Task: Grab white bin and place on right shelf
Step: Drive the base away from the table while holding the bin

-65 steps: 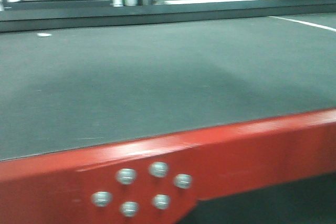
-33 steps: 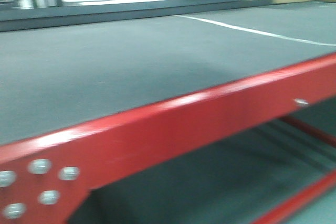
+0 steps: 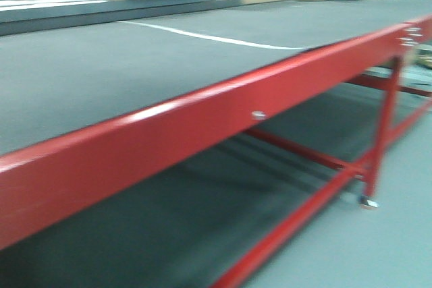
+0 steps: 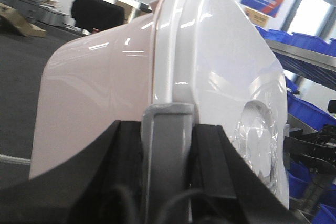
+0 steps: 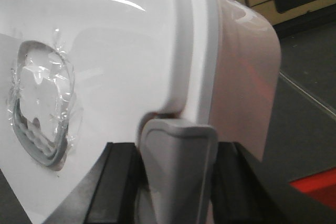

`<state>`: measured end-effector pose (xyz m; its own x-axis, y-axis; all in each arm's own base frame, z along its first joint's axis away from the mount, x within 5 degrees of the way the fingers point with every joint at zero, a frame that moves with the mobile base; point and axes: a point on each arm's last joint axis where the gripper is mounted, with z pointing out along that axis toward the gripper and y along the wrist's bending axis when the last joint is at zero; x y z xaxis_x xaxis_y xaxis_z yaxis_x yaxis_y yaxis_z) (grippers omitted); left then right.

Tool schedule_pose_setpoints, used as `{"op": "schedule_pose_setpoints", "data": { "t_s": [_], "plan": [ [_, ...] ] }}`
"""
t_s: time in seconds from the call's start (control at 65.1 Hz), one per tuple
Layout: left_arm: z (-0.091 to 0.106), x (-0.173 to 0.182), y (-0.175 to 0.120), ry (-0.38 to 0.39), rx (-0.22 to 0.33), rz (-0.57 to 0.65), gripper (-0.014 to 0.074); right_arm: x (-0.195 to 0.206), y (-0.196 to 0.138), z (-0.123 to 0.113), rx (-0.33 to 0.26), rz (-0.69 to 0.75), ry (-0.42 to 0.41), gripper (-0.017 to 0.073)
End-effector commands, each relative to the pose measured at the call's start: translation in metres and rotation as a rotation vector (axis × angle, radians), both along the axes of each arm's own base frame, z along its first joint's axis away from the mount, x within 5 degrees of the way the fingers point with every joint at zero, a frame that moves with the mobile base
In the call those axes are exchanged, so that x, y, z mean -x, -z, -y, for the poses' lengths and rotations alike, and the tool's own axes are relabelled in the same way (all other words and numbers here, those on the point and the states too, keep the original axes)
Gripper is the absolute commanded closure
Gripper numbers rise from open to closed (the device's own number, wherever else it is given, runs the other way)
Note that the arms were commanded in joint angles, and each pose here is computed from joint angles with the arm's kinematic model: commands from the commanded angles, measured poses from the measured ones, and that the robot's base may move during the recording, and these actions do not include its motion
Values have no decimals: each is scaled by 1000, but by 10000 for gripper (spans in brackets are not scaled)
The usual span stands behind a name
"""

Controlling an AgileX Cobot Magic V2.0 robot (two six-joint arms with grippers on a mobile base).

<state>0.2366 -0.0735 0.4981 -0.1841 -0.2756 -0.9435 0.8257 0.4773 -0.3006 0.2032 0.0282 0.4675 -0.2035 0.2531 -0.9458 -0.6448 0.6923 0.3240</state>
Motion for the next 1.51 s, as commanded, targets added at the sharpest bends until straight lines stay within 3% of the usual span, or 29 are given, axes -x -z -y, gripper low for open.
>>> {"op": "schedule_pose_setpoints", "data": {
  "t_s": [0.0,1.491],
  "plan": [
    [21,43,-10,322,-76,99,720,46,-29,-29,-86,136,-378,440],
    [21,43,-10,322,-76,99,720,46,-29,-29,-86,136,-378,440]
  ]
}}
